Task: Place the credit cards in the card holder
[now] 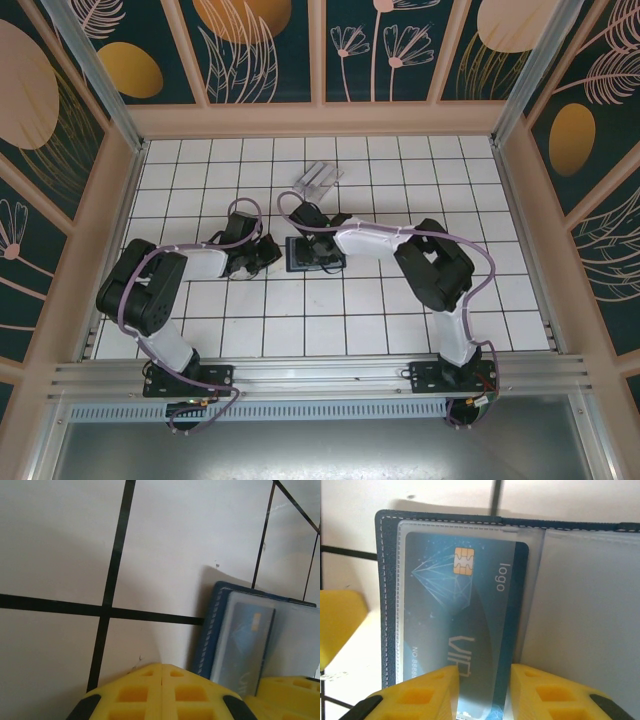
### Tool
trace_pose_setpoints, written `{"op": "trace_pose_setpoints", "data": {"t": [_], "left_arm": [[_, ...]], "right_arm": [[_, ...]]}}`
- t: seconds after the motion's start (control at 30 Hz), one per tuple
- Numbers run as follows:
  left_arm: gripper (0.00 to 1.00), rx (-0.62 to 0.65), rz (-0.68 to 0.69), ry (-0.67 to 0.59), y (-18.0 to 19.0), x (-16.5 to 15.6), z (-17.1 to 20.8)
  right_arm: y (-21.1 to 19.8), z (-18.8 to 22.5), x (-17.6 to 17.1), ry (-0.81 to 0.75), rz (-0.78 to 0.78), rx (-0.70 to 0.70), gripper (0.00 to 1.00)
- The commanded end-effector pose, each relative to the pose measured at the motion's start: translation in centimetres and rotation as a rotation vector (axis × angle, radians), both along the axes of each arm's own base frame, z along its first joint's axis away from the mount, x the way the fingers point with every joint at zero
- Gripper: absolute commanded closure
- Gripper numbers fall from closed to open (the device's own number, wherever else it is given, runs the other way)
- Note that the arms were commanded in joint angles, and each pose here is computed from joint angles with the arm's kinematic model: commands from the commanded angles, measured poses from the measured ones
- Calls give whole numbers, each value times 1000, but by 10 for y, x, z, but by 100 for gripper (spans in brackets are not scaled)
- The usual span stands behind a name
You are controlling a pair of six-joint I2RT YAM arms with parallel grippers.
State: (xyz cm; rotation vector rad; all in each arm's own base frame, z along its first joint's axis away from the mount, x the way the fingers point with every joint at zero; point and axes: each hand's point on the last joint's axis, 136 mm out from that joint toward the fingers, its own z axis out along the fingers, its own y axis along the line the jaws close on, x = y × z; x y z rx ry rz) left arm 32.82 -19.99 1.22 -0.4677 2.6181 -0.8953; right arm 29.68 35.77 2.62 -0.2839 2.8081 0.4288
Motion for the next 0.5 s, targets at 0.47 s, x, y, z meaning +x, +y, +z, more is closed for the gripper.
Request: {"op": "trace_pose_setpoints", "data": {"t": [0.47], "left_arm": [[100,8,-70,100,-12,-26,-15]], "right_arm": [[32,40,-6,-139,145,138,66]]}}
